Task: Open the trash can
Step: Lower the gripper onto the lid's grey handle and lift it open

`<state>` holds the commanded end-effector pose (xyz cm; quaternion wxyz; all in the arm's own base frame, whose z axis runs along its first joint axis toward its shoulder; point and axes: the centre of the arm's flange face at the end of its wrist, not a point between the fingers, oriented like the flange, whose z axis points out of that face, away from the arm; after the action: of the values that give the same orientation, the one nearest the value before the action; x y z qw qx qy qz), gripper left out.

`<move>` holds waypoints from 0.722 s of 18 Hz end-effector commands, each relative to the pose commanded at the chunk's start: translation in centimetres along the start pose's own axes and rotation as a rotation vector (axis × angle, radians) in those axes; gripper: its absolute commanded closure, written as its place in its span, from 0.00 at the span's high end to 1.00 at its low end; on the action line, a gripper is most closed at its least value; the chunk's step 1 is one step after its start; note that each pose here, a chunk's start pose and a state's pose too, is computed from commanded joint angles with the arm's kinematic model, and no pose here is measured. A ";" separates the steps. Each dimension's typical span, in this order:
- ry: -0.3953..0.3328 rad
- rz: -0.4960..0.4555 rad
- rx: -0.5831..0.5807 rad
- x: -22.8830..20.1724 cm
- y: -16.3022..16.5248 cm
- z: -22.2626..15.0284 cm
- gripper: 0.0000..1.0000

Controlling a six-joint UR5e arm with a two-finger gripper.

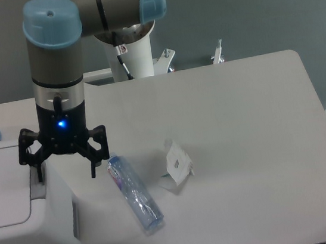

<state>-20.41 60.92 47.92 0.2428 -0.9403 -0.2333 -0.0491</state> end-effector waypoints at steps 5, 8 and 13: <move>0.000 0.001 -0.002 0.0 0.0 0.1 1.00; 0.000 -0.001 -0.003 -0.1 0.0 0.2 1.00; -0.022 0.025 0.090 -0.5 -2.7 -3.7 1.00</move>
<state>-22.04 60.99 52.25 0.2827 -0.9319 -0.2260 -0.0252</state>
